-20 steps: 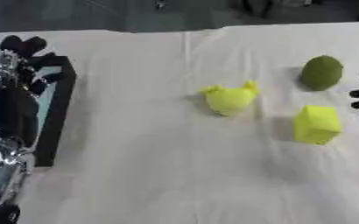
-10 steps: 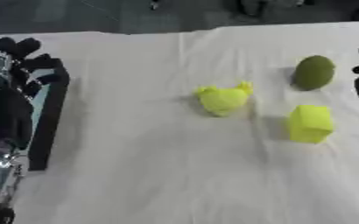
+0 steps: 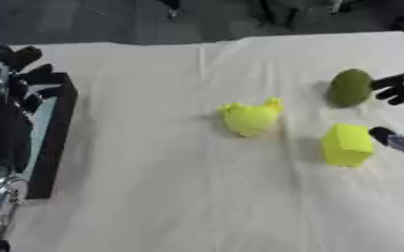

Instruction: Pick up the objects with one hand, pass them to the other hand, and then place them into the box on the other side of the table.

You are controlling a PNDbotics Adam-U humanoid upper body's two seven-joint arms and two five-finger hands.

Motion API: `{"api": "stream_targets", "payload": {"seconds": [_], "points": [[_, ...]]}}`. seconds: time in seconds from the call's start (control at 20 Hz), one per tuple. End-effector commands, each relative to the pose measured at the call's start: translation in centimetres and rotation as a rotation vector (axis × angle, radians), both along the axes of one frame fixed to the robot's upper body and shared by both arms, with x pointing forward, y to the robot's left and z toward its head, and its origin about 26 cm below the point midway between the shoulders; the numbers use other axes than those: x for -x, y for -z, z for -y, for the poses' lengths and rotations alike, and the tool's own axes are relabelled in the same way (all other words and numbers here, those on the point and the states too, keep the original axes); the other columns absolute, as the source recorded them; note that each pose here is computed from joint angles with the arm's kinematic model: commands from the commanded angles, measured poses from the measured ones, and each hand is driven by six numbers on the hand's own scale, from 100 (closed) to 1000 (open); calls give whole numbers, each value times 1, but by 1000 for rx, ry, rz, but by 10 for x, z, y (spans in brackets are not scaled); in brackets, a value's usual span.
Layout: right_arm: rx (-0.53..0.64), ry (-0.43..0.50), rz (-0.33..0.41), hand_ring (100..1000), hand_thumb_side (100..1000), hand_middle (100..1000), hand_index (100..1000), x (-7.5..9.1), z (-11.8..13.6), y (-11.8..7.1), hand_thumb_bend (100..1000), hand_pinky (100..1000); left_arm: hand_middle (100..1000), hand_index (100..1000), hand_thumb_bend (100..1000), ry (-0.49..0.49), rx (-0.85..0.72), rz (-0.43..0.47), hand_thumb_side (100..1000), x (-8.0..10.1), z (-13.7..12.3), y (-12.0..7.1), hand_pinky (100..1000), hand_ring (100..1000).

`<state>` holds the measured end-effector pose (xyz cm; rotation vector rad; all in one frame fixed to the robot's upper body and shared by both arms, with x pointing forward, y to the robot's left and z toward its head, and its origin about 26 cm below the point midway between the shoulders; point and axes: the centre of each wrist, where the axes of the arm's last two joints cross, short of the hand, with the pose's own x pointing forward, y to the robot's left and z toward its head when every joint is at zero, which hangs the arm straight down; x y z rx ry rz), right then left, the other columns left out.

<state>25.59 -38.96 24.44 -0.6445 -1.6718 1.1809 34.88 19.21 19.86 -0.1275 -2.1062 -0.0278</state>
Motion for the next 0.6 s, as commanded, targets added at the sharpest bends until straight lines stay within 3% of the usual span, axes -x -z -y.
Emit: {"api": "stream_targets", "payload": {"seconds": [0.05, 0.2, 0.3, 0.6], "points": [[93, -13, -2, 851, 233, 863, 915, -1, -4, -18, 435, 832, 831, 816, 164, -8, -21, 30, 815, 1, -4, -9, 694, 845], [133, -15, -30, 864, 215, 870, 927, -2, -6, -23, 467, 844, 831, 816, 165, -10, -22, 28, 815, 1, -4, -8, 694, 845], [162, -9, -45, 858, 154, 858, 922, -3, -8, -24, 499, 845, 831, 816, 166, -8, -22, 27, 814, 1, -4, -8, 694, 845], [195, 8, -58, 856, 132, 861, 944, -4, -11, -20, 530, 847, 826, 812, 159, -8, -23, 22, 821, 1, -4, -7, 692, 844]]}}
